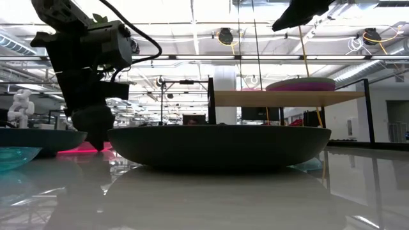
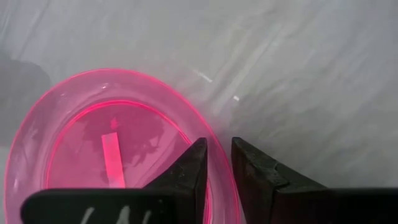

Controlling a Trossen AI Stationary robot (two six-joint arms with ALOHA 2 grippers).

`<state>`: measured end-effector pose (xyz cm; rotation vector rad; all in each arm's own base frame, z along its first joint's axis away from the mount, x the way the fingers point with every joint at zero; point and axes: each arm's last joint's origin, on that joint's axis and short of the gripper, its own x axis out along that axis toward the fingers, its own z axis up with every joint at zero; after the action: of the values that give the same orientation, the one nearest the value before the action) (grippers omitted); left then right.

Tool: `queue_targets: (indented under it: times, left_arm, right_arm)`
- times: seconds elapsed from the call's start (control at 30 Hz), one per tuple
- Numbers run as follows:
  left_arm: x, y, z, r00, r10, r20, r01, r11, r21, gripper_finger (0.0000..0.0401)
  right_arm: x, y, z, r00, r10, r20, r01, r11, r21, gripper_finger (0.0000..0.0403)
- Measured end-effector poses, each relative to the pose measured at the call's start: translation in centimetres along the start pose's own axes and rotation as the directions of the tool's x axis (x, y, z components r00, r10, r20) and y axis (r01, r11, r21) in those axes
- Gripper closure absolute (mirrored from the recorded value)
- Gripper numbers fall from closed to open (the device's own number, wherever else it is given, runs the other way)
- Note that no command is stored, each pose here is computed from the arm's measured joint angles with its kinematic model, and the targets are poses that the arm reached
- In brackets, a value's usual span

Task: Place and stack plates onto a shelf
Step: Stack the pink plate on top of the other pink plate on the shelf

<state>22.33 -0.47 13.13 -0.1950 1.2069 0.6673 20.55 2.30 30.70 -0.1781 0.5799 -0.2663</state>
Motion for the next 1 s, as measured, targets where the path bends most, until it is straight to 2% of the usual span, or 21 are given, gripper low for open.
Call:
queue_targets:
  times: [0.23, 0.43, 0.73, 1.0]
  left_arm:
    - [0.0, 0.0, 0.0, 1.000, 0.001, 0.000, -0.001, 0.999, 0.032, 0.0334]
    - [0.0, 0.0, 0.0, 1.000, 0.005, 0.004, -0.005, 0.998, 0.070, 0.0393]
    - [-0.1, 0.0, 0.1, 1.000, 0.011, 0.002, -0.012, 0.995, 0.099, 0.0396]
    - [-1.8, -0.2, 1.7, 1.000, 0.029, 0.003, -0.029, 0.976, 0.214, 0.0397]
  right_arm:
    - [0.0, 0.0, 0.0, 1.000, 0.000, -0.001, 0.000, 1.000, 0.000, 0.0291]
    - [0.0, 0.0, 0.0, 1.000, 0.000, -0.001, 0.000, 1.000, 0.000, 0.0291]
    - [0.0, 0.0, 0.0, 1.000, 0.000, 0.000, 0.000, 1.000, -0.016, 0.0291]
    - [0.0, 0.0, 0.0, 1.000, 0.000, 0.000, 0.000, 1.000, -0.023, 0.0291]
